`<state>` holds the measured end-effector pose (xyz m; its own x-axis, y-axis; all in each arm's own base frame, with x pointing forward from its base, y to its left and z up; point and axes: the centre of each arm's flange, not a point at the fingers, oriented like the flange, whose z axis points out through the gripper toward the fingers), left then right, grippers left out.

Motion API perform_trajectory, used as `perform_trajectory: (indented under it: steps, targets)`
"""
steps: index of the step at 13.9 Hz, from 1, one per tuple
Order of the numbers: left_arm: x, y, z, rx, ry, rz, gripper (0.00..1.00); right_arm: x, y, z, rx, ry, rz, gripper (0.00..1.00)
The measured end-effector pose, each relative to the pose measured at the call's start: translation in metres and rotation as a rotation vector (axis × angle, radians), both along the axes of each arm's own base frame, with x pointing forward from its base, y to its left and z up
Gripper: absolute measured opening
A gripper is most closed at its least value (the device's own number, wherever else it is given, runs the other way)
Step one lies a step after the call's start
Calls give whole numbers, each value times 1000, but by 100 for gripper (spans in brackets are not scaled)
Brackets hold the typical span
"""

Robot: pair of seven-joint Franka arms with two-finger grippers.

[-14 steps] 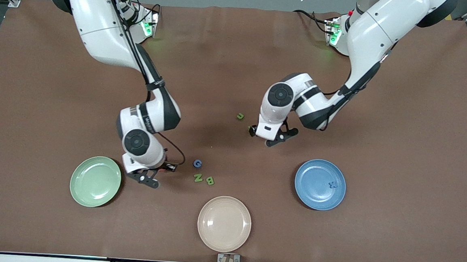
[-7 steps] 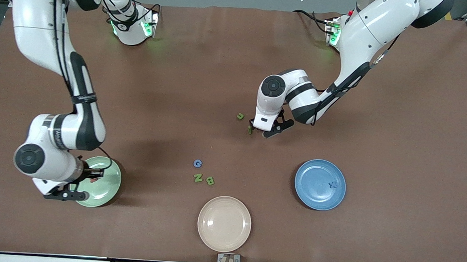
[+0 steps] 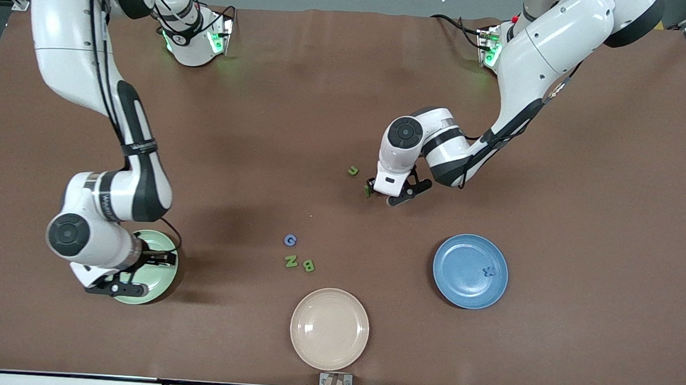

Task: Sort upper and lower case letters into plates
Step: 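Carry the blue m toward the blue plate while the right gripper grasps g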

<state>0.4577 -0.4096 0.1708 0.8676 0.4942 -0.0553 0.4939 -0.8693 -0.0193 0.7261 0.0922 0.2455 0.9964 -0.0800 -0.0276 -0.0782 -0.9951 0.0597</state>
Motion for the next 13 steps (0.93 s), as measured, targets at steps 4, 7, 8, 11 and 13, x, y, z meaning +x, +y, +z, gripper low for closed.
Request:
perform_trajectory:
  steps: [4, 7, 8, 11, 13]
  targets:
    - [22, 13, 8, -8, -21, 41, 27, -32, 142, 1, 58, -1, -150, 85]
    - [83, 56, 31, -31, -82, 129, 27, -55, 204, -7, 133, -26, -222, 85]
    - [107, 76, 43, -42, -110, 147, 27, -64, 221, -14, 144, -45, -239, 85]
    - [175, 143, 82, -60, -197, 157, 27, -90, 251, -38, 153, -65, -254, 85]
    - [207, 179, 100, -41, -254, 119, 27, -102, 261, -49, 151, -69, -251, 84]
